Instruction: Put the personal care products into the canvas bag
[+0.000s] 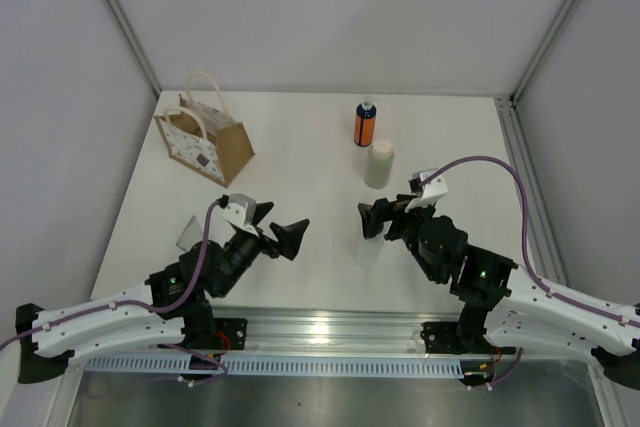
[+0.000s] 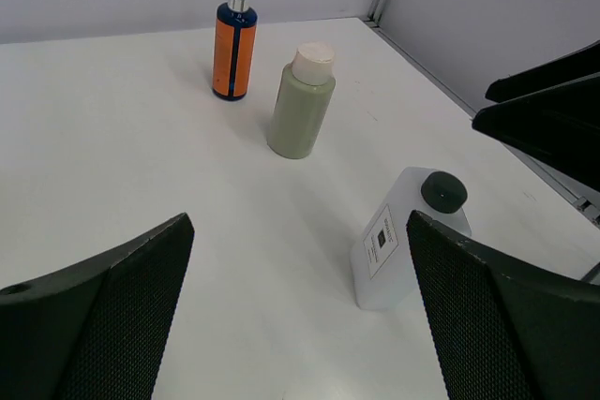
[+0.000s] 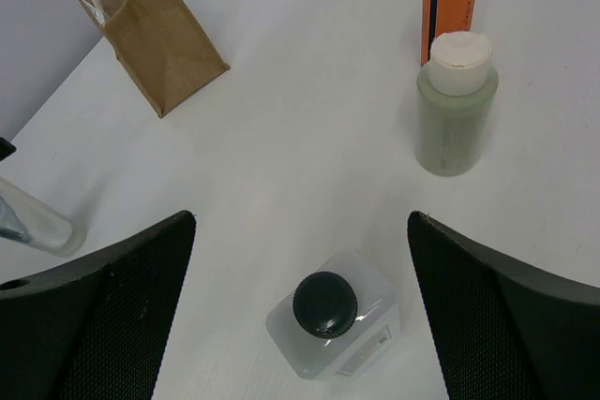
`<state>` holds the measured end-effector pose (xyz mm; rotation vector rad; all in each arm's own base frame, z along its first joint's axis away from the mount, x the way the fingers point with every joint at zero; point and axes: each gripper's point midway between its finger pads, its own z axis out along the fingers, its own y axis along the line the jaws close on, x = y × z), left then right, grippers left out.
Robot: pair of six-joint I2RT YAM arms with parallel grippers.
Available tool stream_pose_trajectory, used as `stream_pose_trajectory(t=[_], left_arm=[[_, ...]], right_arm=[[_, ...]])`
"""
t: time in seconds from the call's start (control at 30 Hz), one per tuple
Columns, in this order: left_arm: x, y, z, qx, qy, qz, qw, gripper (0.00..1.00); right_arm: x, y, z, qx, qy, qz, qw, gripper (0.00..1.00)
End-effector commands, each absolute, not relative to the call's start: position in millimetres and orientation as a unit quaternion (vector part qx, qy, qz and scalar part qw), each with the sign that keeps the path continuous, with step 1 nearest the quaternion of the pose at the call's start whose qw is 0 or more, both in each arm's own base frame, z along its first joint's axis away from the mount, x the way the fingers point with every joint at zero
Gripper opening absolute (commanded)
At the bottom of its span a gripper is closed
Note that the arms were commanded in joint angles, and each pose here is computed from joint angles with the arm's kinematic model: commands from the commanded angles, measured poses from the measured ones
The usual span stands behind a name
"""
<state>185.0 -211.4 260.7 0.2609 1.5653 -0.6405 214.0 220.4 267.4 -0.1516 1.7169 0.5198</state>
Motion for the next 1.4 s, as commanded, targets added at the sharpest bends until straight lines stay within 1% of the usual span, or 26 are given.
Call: stream_pose_trajectory(t=[0.0,0.13,0.27,0.3,0.4,0.47,0.53,0.6,0.63,0.8,0.87,0.93,0.97,1.27,1.3,1.37], left_arm=[[187.4,-209.8,268.2,0.102,0.686,-0.285,0.662,0.99],[192.4,-204.4,266.7,0.088,0.692,-0.268,0.664,0.99],[198.6,-189.8,261.9,0.053,0.72,-0.231,0.653,0.99],[197.6,-191.1,260.8,0.052,0.724,-0.234,0.647,0.99],[181.9,-218.2,267.9,0.09,0.716,-0.306,0.621,0.99],[166.5,-242.6,270.6,0.14,0.707,-0.354,0.596,0.99],[164.3,-262.6,261.0,0.161,0.714,-0.364,0.576,0.99],[160.9,-281.9,261.2,0.183,0.705,-0.384,0.567,0.99],[162.4,-292.8,244.4,0.199,0.716,-0.374,0.554,0.99],[156.0,-334.3,231.6,0.242,0.712,-0.403,0.522,0.99],[161.7,-346.0,218.5,0.247,0.726,-0.387,0.511,0.99],[168.9,-354.8,223.1,0.243,0.731,-0.379,0.514,0.99],[170.8,-359.6,210.9,0.25,0.741,-0.366,0.505,0.99],[177.9,-390.3,210.5,0.255,0.738,-0.366,0.506,0.99],[179.3,-392.7,199.0,0.257,0.749,-0.354,0.498,0.99],[183.4,-398.6,201.1,0.253,0.751,-0.348,0.5,0.99]], right_arm=[[215.5,221.9,280.3,-0.044,0.734,0.242,0.633,0.99],[215.6,223.2,281.2,-0.045,0.734,0.243,0.632,0.99],[217.3,222.2,280.4,-0.042,0.735,0.237,0.633,0.99],[218.0,222.0,278.8,-0.043,0.737,0.233,0.633,1.0],[221.0,211.9,277.6,-0.029,0.744,0.208,0.635,0.99],[225.5,191.5,271.3,0.004,0.752,0.165,0.638,0.99],[228.3,171.9,273.1,0.036,0.752,0.129,0.646,0.99],[225.7,158.7,282.0,0.055,0.744,0.131,0.653,0.99],[224.1,156.1,285.0,0.056,0.739,0.138,0.657,0.99],[209.1,134.7,307.5,0.08,0.703,0.207,0.676,0.99],[206.1,128.9,310.1,0.086,0.696,0.218,0.679,0.99],[202.3,121.0,316.6,0.096,0.685,0.233,0.683,0.99],[201.5,119.8,315.9,0.096,0.684,0.235,0.684,0.99],[200.0,121.2,318.1,0.093,0.685,0.241,0.681,0.99],[200.1,120.1,318.3,0.094,0.685,0.24,0.682,1.0],[199.7,119.7,318.4,0.095,0.684,0.241,0.682,1.0]])
